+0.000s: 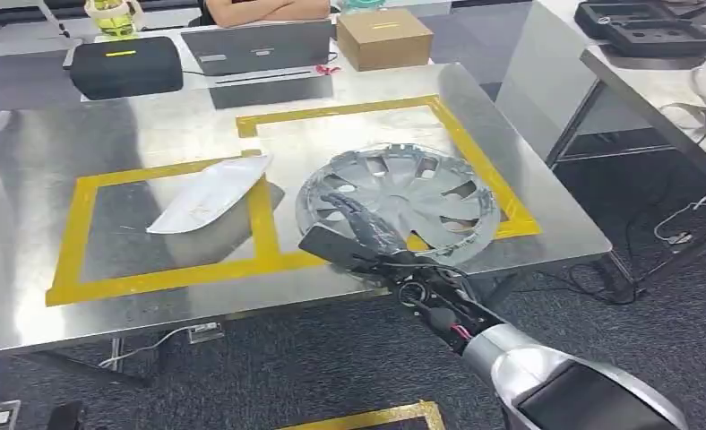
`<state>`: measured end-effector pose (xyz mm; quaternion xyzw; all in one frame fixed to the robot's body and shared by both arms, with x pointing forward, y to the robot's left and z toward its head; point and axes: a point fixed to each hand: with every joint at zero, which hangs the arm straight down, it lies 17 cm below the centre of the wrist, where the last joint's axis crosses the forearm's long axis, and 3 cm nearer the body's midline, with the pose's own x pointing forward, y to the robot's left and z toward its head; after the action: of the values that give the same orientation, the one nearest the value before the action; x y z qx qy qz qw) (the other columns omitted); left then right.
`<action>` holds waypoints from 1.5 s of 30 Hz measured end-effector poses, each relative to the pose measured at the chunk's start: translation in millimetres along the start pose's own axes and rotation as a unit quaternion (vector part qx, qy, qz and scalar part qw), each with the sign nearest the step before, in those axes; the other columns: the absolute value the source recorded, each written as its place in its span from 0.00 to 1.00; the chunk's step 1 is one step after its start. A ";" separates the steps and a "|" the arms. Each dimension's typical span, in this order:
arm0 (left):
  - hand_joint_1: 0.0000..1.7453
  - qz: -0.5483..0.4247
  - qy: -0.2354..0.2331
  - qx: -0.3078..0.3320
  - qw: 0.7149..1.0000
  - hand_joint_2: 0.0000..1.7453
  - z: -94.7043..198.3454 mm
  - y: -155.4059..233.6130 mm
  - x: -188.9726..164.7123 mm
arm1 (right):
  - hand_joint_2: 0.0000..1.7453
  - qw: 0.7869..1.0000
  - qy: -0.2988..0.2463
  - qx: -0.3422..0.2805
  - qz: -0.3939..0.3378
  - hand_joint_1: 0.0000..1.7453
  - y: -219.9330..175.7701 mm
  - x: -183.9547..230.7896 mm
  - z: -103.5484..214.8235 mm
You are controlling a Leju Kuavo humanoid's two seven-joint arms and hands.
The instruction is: Take the parts from the cabinet and place them on the table.
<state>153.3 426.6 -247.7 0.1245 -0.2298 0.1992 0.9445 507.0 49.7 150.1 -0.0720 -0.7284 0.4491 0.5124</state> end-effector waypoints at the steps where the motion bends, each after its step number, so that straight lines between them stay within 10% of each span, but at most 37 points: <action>1: 0.00 0.000 0.000 0.000 1.000 0.00 0.0 0.0 0.0 | 0.00 1.000 0.000 0.000 0.000 0.00 0.0 -0.1 0.0; 6: 0.00 0.000 0.000 0.000 1.000 0.00 0.0 0.0 -0.1 | 0.00 1.000 -0.004 -0.004 -0.009 0.00 -2.0 2.0 -0.3; 7: 0.00 0.000 0.000 0.000 1.000 0.00 0.0 0.0 -0.1 | 1.00 1.000 -0.006 -0.004 -0.012 0.00 -2.2 3.2 -0.4; 14: 0.00 0.002 0.010 0.007 1.000 0.00 -0.1 2.8 -4.3 | 1.00 0.945 -0.136 0.003 -0.297 0.00 1.7 81.9 26.2; 15: 0.00 0.001 0.011 0.008 1.000 0.00 0.0 3.4 -5.4 | 0.00 0.930 -0.152 -0.006 -0.333 0.00 -4.9 90.8 33.8; 23: 0.00 -0.001 0.018 0.011 1.000 0.00 1.0 6.3 -11.7 | 0.00 0.754 -0.373 0.001 -0.541 0.00 -71.6 179.8 135.6; 45: 0.00 -0.004 0.020 0.008 1.000 0.00 1.8 -0.5 -13.7 | 0.00 0.712 -0.464 0.000 -0.527 0.00 -109.2 212.7 208.1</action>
<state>141.7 421.2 -252.8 0.1288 -0.2090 0.1994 0.9487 278.2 -14.9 359.8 0.5413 -0.7942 0.0833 0.2632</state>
